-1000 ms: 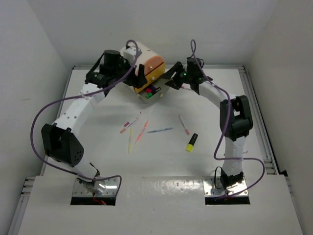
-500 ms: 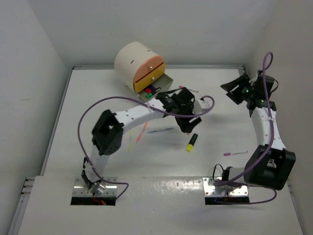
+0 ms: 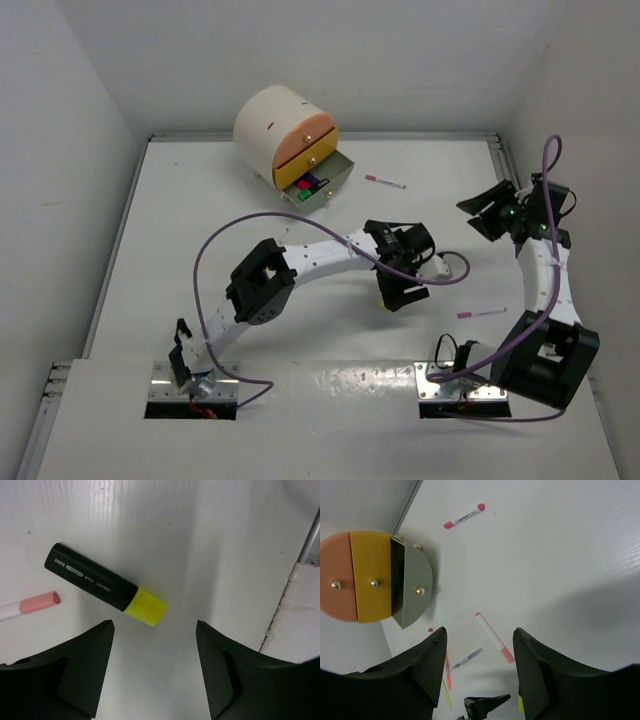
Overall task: Sort the stationery into containers
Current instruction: Pick up the pen from the center of the board.
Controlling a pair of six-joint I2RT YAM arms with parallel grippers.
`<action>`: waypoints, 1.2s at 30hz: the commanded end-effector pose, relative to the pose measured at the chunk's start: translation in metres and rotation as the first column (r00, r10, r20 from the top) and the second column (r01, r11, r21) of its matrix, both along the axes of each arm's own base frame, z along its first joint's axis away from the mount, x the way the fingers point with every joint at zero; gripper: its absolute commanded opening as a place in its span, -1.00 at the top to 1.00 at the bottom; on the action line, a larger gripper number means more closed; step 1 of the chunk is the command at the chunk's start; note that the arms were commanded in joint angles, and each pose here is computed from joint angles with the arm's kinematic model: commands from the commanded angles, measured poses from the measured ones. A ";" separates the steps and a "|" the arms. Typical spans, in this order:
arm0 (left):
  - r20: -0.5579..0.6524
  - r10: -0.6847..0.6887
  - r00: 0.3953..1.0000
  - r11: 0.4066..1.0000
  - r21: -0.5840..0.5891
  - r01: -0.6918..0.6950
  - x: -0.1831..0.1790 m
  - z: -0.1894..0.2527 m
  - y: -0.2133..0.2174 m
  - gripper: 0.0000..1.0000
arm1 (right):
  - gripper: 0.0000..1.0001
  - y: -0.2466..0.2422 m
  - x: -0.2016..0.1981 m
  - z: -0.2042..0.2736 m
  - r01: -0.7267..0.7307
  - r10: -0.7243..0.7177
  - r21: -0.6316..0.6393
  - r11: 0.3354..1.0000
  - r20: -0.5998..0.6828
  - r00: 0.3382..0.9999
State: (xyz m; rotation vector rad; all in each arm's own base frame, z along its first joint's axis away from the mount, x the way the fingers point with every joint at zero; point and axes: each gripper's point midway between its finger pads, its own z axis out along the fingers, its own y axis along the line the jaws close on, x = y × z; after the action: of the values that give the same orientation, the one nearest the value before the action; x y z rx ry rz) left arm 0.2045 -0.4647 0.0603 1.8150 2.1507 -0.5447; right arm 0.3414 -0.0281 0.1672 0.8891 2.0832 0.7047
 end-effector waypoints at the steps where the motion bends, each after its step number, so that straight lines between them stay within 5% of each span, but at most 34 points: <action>1: 0.030 0.028 0.999 0.999 0.027 -0.029 0.005 -0.010 0.002 -0.46 | -0.10 -0.002 0.008 0.017 -0.017 0.017 -0.007 1.000 0.053 0.998; 36: 0.100 0.064 0.993 0.998 0.012 -0.066 0.026 -0.056 -0.023 -0.41 | -0.10 0.001 0.004 0.007 -0.040 0.040 0.005 0.999 0.027 0.999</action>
State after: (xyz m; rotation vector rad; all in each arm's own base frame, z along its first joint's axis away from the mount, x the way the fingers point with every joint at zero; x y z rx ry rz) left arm 0.2331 -0.4792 0.0176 1.7330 2.1366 -0.4045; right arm 0.3396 -0.0247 0.1643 0.8837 2.1016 0.7374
